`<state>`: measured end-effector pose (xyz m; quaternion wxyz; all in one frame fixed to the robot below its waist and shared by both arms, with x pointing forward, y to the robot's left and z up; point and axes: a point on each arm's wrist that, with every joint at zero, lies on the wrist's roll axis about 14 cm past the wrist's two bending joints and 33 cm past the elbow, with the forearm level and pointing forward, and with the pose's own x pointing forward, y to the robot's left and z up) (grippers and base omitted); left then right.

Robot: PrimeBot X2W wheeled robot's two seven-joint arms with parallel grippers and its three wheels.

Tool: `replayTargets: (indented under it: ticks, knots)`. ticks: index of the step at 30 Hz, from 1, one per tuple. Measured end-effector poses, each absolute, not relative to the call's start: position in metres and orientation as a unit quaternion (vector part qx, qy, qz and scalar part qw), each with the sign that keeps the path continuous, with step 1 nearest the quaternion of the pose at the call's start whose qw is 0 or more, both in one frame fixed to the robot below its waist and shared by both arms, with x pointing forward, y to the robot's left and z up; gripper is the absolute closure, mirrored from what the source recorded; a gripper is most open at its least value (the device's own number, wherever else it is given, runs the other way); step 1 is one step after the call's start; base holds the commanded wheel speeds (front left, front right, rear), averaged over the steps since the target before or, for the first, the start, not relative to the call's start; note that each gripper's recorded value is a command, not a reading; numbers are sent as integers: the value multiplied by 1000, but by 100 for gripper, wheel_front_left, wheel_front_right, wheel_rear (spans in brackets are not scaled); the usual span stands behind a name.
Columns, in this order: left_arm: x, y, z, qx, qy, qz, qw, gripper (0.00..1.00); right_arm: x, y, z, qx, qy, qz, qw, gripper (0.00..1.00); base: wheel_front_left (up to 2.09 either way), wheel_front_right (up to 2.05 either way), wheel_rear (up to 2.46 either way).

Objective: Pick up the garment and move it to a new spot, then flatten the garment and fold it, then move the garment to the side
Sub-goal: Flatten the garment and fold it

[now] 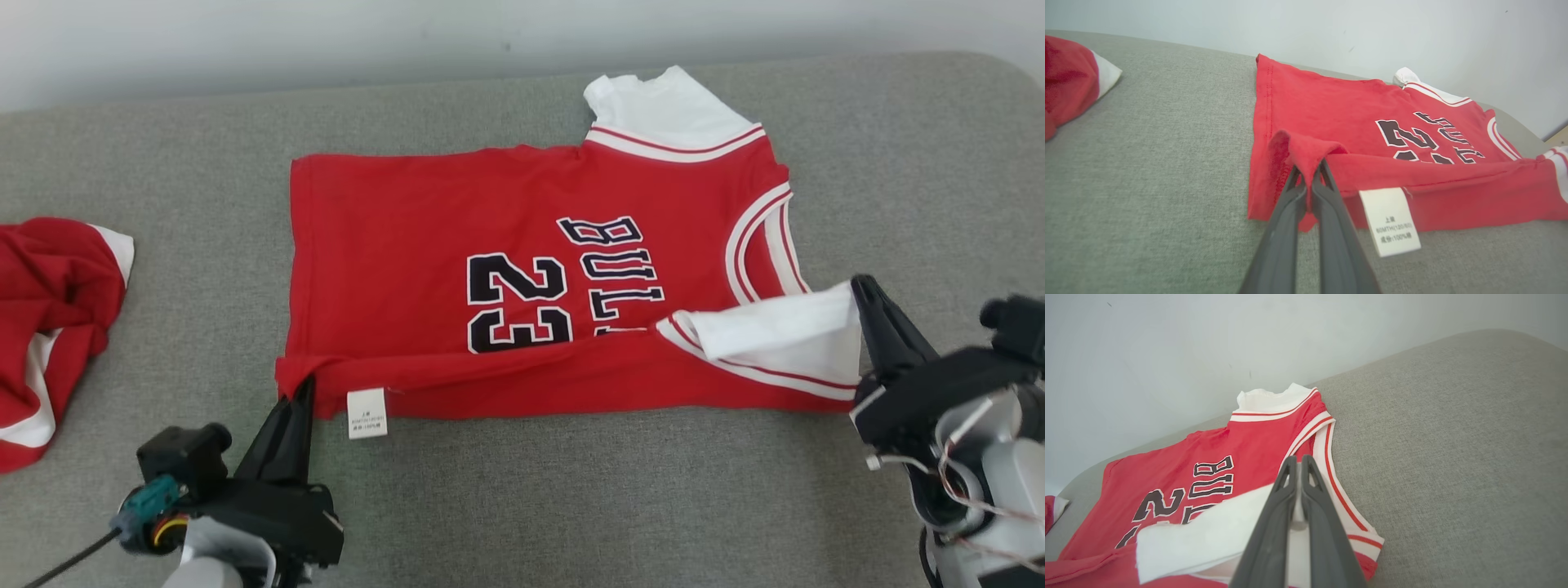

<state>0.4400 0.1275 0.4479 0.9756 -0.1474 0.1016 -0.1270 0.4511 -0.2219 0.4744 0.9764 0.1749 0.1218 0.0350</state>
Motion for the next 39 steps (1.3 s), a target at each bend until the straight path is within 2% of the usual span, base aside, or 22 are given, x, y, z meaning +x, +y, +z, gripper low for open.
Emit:
replayTargets:
  ticks: [7,8,9,18,25,28,39]
  knots:
    - [463,122,438,-132,114,-138,975,100,486,-219,462,161,138,36,977,100,0,0,0]
    - [466,123,438,-131,113,-136,975,40,489,-219,462,156,135,36,978,15,0,0,0]
    - [468,123,438,-130,111,-135,976,0,492,-217,462,145,132,40,980,0,0,0,0]
    - [465,131,439,-122,93,-120,981,0,484,-227,453,56,128,53,989,0,0,0,0]
    - [434,134,418,-124,125,-105,979,0,439,-230,422,62,162,48,984,0,0,0,0]
    - [435,134,418,-124,124,-105,979,0,426,-226,409,65,180,51,980,0,0,0,0]
    - [446,128,401,-115,152,-114,975,0,428,-223,391,70,207,43,975,0,0,0,0]
